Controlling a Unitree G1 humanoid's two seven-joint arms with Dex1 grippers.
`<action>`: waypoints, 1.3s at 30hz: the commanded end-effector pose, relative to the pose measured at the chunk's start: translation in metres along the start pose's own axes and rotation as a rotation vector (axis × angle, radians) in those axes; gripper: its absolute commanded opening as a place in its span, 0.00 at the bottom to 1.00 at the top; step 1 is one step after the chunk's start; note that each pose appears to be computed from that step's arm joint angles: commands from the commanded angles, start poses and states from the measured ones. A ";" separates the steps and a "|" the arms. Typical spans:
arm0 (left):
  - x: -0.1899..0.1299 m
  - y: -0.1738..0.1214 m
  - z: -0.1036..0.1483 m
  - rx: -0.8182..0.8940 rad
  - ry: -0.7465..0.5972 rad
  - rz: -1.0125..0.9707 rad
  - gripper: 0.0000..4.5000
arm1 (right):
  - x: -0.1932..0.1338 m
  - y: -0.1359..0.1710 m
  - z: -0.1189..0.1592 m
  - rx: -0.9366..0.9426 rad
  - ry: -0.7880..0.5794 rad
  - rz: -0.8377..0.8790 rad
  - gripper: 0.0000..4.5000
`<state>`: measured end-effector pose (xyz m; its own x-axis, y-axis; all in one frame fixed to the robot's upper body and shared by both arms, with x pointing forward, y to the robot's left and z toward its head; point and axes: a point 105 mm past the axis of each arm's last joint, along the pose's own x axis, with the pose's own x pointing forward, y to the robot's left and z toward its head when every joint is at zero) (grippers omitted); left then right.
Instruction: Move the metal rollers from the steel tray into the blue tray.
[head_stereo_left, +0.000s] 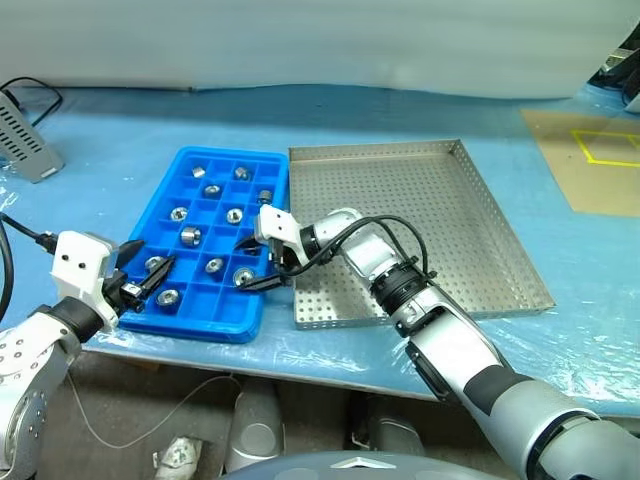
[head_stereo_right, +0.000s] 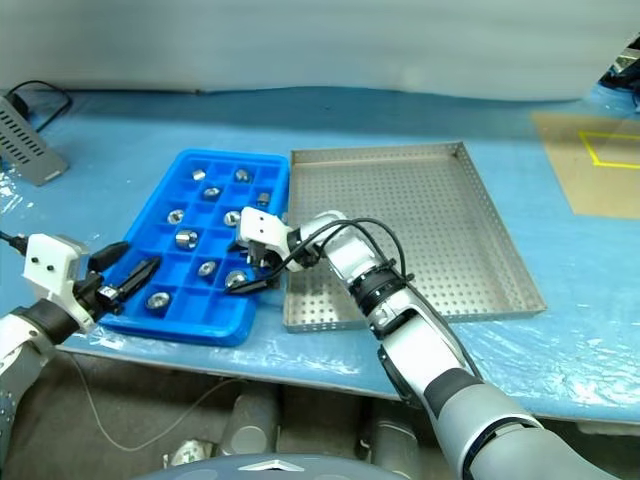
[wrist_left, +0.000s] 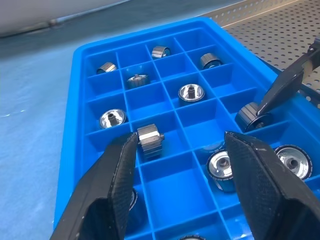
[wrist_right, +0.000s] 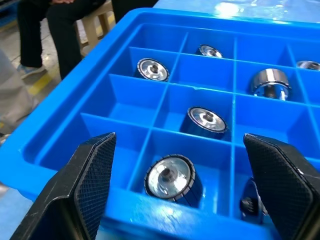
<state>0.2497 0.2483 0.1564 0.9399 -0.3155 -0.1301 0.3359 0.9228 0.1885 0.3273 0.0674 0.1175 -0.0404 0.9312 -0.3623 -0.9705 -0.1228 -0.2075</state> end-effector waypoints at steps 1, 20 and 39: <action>0.003 0.002 0.007 0.027 -0.018 -0.017 0.66 | -0.010 -0.010 0.015 0.031 -0.082 -0.045 0.95; 0.105 -0.036 0.044 -0.021 -0.230 -0.170 0.66 | -0.115 -0.083 0.021 0.271 -0.307 -0.777 0.95; 0.157 -0.064 0.068 -0.083 -0.336 -0.258 0.66 | -0.190 -0.114 0.013 0.183 -0.244 -1.252 0.95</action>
<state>0.3788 0.1263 0.1755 0.8077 -0.5778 0.1177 0.5735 0.8161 0.0711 0.4433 -0.0894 0.1957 0.8974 0.4340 0.0798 -0.4239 0.8981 -0.1175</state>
